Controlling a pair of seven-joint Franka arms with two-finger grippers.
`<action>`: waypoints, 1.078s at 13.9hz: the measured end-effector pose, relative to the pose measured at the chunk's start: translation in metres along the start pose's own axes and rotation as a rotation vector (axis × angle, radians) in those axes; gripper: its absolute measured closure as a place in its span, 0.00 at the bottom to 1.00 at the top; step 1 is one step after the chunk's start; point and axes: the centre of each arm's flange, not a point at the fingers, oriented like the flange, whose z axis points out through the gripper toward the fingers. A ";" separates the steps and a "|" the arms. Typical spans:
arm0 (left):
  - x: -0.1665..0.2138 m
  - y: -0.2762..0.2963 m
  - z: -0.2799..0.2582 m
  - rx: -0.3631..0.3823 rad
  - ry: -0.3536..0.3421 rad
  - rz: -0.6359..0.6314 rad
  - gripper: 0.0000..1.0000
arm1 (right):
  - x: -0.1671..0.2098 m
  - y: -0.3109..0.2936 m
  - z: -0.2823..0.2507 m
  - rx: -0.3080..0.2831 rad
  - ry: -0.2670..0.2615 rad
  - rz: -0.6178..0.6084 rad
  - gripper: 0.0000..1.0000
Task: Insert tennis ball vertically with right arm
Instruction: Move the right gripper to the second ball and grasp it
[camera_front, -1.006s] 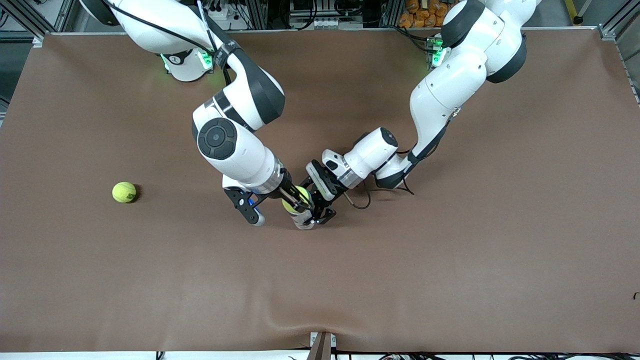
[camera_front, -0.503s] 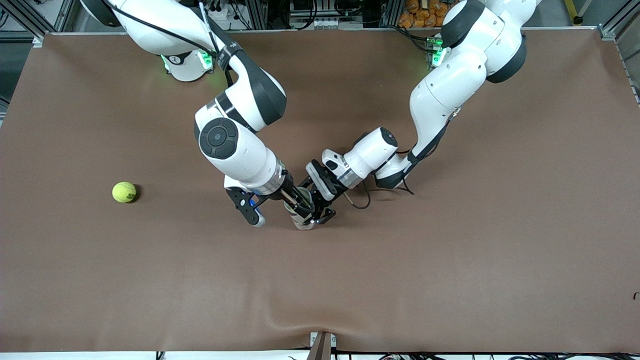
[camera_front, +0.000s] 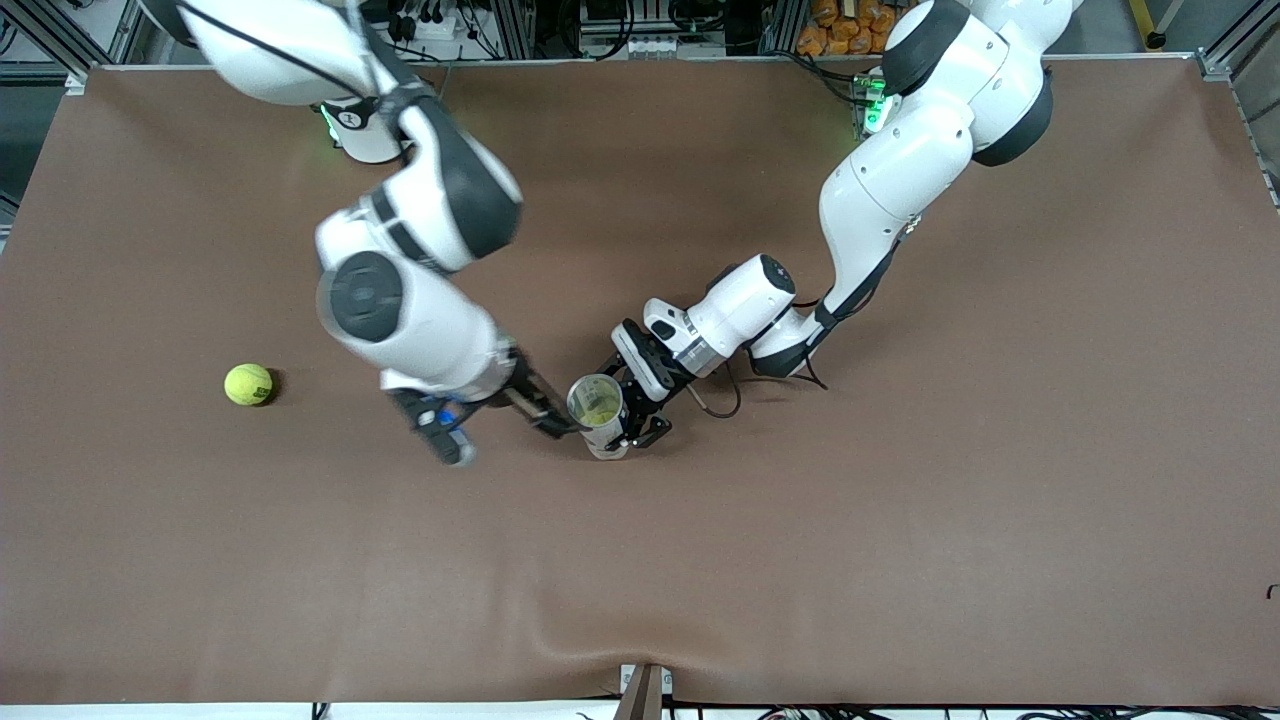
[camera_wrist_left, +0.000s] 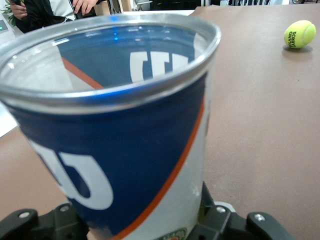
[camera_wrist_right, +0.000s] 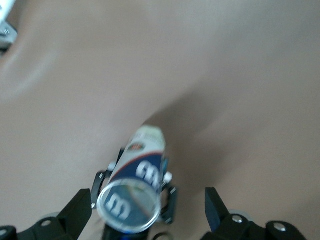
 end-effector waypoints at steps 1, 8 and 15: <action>0.000 0.000 0.000 0.000 0.000 0.000 0.21 | 0.026 0.016 -0.012 -0.015 -0.004 -0.044 0.00; 0.000 -0.001 0.000 0.001 0.000 0.000 0.21 | 0.207 0.162 -0.029 -0.101 -0.086 -0.306 0.00; 0.000 -0.001 0.000 0.002 0.000 -0.001 0.21 | 0.310 0.305 -0.020 -0.200 -0.149 -0.581 0.00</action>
